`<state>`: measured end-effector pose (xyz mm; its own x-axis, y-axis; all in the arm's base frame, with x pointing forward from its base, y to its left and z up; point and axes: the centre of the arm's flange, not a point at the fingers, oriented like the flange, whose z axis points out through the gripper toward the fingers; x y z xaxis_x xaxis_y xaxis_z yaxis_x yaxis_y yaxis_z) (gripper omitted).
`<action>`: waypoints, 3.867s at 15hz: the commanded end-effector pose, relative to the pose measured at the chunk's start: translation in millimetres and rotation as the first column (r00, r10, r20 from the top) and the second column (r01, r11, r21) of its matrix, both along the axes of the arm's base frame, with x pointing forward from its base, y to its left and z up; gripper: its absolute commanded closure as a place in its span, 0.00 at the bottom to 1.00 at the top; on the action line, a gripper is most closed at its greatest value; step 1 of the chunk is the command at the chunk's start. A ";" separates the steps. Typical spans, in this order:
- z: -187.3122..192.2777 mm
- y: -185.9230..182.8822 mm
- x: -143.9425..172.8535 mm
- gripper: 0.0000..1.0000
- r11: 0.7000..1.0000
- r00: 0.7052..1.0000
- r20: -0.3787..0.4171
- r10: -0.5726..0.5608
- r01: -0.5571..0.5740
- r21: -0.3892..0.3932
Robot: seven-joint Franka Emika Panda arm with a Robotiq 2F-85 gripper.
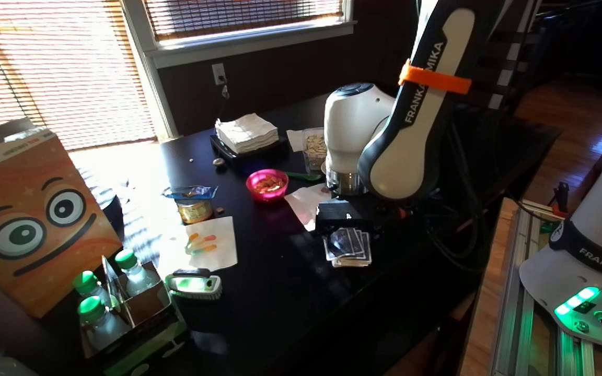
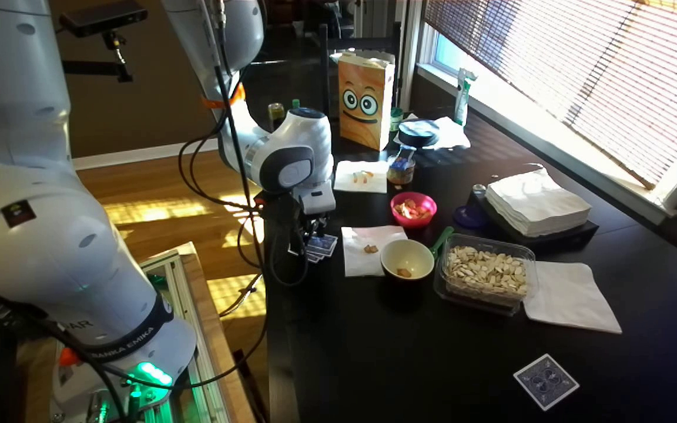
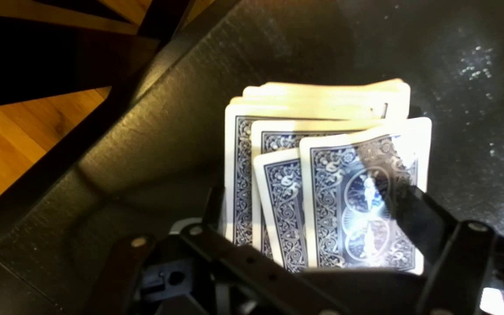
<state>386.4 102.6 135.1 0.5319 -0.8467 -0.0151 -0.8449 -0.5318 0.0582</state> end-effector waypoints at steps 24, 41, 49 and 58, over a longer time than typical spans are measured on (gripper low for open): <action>9.9 -2.2 -10.7 0.00 0.999 0.999 0.020 -0.044 0.044 0.033; 10.3 -7.1 -25.8 0.00 0.994 0.993 0.066 -0.096 0.092 0.064; 6.4 -9.3 -33.5 0.00 0.994 0.995 0.047 -0.092 0.089 0.064; -5.3 -13.0 -31.5 0.13 0.994 0.995 0.060 -0.081 0.077 0.071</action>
<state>367.5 96.5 133.2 0.4649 -0.8845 -0.0394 -0.8853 -0.4649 -0.0100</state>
